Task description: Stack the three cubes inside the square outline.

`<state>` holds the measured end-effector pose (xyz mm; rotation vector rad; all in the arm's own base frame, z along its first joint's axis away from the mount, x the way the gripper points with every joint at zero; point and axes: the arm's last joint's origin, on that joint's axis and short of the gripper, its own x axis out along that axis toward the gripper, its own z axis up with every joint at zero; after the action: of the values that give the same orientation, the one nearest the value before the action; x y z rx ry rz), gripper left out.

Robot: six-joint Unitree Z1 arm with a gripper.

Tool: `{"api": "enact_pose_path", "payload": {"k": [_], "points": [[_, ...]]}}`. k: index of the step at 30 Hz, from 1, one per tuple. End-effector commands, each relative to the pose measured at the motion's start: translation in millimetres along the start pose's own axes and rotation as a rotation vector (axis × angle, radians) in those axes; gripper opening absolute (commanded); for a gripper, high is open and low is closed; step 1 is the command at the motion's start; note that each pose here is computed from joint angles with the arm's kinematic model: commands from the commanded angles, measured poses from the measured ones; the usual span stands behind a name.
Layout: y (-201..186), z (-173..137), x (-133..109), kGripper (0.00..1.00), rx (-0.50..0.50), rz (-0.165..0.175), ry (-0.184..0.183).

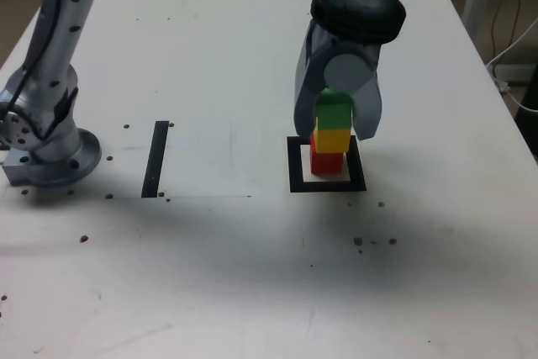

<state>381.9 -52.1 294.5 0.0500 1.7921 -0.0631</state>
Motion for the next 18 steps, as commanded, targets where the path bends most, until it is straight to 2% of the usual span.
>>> {"api": "enact_pose_path", "payload": {"k": [1, 13, 18], "points": [[1.6, -1.5, 2.6, 0.99, -0.003, -0.001, 0.031], [2.4, -4.8, 2.2, 1.0, -0.004, 0.004, 0.034], [3.6, -18.5, -12.5, 1.0, -0.008, 0.033, -0.009]]}}
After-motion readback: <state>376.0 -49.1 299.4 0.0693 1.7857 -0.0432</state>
